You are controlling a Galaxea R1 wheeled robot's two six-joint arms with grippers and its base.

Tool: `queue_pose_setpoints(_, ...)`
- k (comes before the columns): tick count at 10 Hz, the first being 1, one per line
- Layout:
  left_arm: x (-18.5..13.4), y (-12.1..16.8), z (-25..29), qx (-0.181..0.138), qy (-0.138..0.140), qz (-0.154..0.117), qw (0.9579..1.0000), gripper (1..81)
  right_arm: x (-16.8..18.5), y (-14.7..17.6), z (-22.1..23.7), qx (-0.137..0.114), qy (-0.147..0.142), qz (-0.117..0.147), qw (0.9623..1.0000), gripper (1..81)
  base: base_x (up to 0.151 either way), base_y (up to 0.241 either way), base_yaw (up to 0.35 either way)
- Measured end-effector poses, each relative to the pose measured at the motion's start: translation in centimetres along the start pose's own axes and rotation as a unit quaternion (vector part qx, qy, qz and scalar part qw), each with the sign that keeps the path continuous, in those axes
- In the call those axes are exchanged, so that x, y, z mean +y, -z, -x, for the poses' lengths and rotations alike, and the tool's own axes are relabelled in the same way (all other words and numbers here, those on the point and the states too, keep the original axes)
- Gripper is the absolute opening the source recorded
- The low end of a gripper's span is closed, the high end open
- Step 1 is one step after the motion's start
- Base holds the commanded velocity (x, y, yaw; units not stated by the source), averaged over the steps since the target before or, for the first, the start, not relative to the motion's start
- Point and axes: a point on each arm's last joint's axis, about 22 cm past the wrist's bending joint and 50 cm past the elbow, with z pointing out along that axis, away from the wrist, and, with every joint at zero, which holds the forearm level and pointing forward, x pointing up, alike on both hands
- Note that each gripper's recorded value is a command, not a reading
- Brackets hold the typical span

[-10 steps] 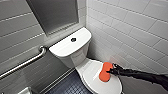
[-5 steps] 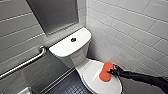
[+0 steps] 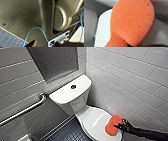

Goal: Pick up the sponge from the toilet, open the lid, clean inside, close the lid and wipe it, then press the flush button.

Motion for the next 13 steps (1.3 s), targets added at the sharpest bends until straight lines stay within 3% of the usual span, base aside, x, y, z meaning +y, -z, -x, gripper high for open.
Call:
queue_pose_setpoints(2, 0.0, 0.0, 0.0, 0.000, 0.000, 0.000, 1.0000, 81.1, 2.8, 2.0, 1.6, 0.016, -0.021, 0.004, 0.9996, 1.0, 0.000, 0.000, 0.000)
queue_pose_setpoints(6, 0.2, 0.0, -0.1, 0.000, -0.001, 0.002, 1.0000, 81.1, 9.4, 8.1, 7.0, 0.011, -0.058, 0.037, 0.9975, 1.0, 0.000, 0.000, 0.000)
queue_pose_setpoints(7, 0.2, -0.1, -0.1, 0.001, -0.001, 0.003, 1.0000, 81.1, 11.8, 9.7, 9.5, 0.002, -0.070, 0.055, 0.9960, 1.0, 0.000, 0.000, 0.000)
queue_pose_setpoints(10, 0.4, -0.1, -0.1, 0.001, -0.002, 0.005, 1.0000, 81.1, 18.5, 15.0, 19.6, -0.039, -0.112, 0.114, 0.9863, 1.0, 0.000, 0.000, 0.000)
queue_pose_setpoints(13, 1.3, -0.3, -0.4, 0.003, -0.014, 0.011, 0.9998, 81.1, 19.3, 19.8, 25.6, -0.058, -0.142, 0.125, 0.9803, 1.0, 0.000, 0.000, 0.000)
